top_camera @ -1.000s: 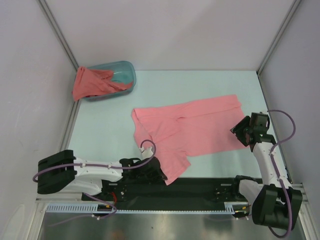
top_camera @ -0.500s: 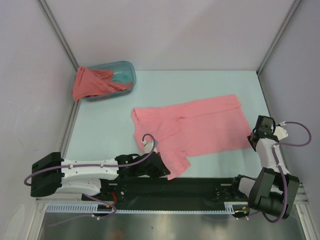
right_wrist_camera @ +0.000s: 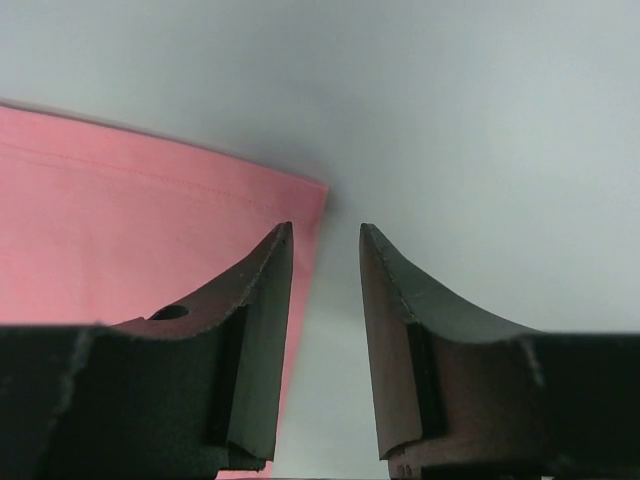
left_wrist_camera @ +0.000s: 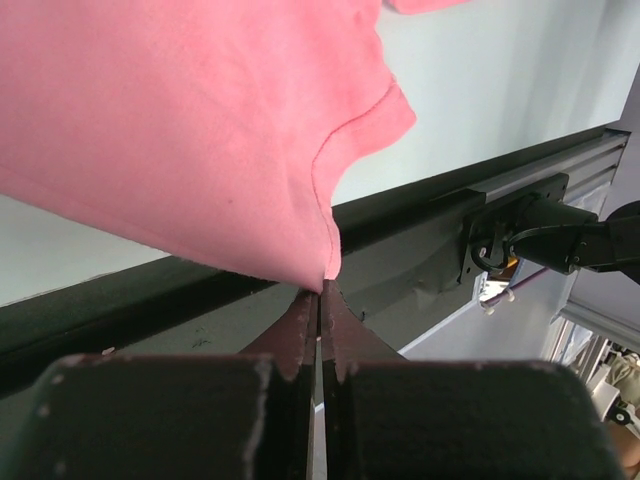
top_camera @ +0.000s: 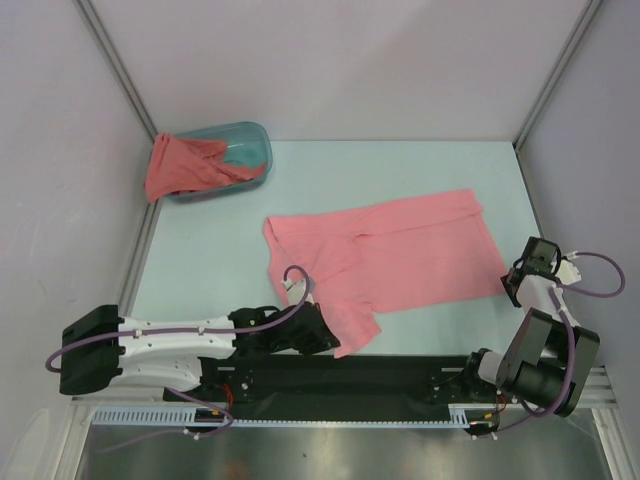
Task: Fold and stack the t-shirts
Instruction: Fold the tshirt
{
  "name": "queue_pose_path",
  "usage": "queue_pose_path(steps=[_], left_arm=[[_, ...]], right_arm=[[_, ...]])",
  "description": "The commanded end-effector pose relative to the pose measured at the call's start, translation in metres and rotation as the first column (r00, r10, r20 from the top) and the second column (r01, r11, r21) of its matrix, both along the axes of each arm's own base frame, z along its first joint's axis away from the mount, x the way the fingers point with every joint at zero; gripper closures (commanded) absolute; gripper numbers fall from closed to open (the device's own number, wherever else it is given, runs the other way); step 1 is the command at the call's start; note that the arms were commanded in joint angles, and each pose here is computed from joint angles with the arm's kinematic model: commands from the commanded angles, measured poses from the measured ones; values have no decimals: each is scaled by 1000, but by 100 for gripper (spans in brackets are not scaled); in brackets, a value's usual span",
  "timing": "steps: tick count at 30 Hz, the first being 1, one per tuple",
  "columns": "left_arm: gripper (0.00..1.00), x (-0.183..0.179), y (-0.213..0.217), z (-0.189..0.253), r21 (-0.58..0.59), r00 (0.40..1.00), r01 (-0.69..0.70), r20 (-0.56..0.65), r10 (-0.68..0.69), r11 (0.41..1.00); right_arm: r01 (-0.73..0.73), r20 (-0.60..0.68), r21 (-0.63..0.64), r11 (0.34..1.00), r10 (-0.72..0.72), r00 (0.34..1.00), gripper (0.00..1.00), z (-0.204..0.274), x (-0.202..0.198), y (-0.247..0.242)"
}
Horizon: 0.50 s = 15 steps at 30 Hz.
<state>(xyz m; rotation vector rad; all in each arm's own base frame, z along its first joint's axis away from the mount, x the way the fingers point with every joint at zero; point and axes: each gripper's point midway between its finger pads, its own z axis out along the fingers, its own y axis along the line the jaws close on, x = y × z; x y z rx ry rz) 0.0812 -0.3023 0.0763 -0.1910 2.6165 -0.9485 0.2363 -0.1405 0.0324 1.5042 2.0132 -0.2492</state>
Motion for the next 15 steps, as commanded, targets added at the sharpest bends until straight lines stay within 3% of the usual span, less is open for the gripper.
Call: queue_pose_path(steps=[1,11,15], left_arm=[[100,7,-8,23,-47,999,3,50,0,999],[100,8,-7,32,-72,998,-6,64,11,997],[100,10,-7,37,-83,997,-10,75,16,997]], right_arm=[[-20,36,-26,999,21,999,62,4,11,-6],[11,-18,-11,1000,-12,1000,60,-7,11,-8],[25,-52,-19,999,-26,998,64,-15,8,-10]])
